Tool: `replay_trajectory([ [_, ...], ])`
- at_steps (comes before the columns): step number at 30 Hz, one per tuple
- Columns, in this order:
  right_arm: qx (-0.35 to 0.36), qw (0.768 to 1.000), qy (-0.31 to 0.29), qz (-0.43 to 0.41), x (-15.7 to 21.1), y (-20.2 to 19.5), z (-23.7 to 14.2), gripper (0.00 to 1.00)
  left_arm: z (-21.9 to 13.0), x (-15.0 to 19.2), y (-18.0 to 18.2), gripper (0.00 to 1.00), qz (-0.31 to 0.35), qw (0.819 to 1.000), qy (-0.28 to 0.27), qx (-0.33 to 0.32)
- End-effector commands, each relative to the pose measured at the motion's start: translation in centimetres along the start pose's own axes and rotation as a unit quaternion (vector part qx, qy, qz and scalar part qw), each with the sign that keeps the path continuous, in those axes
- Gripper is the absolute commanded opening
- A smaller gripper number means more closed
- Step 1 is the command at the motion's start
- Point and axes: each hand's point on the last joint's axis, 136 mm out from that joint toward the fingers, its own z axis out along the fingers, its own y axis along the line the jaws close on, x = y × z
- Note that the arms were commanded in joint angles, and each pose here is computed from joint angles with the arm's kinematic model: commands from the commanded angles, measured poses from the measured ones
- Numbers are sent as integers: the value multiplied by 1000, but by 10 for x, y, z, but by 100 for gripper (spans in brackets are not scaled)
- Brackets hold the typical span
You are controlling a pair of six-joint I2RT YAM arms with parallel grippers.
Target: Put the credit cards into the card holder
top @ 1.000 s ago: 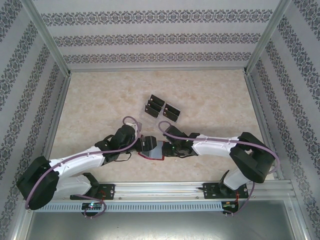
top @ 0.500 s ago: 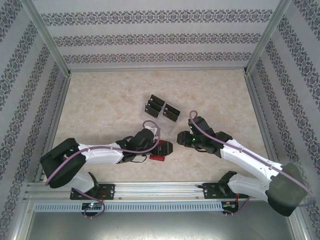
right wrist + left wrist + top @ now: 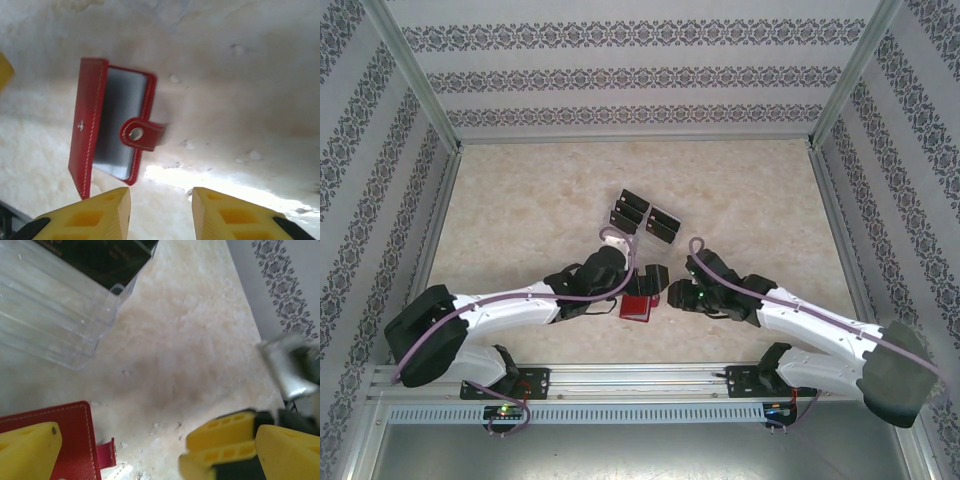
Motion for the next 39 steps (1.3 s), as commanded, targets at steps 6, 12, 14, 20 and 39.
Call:
replay_trajectory([
  [6, -42, 999, -9, -22, 0, 55, 9, 33, -30, -31, 52, 100, -12, 993, -19, -113],
  [12, -46, 998, 6, -35, 8, 70, 25, 29, -46, -36, 107, 100, -14, 978, 17, -207],
  [14, -43, 998, 13, -37, 11, 71, 31, 27, -48, -32, 117, 100, 2, 973, 34, -228],
  [20, -12, 999, 28, -34, 21, 55, 53, 22, -46, -19, 131, 100, 52, 959, 90, -263],
  [39, 18, 998, 50, -31, 33, 33, 82, 19, -1, 4, 120, 100, 117, 952, 154, -238],
])
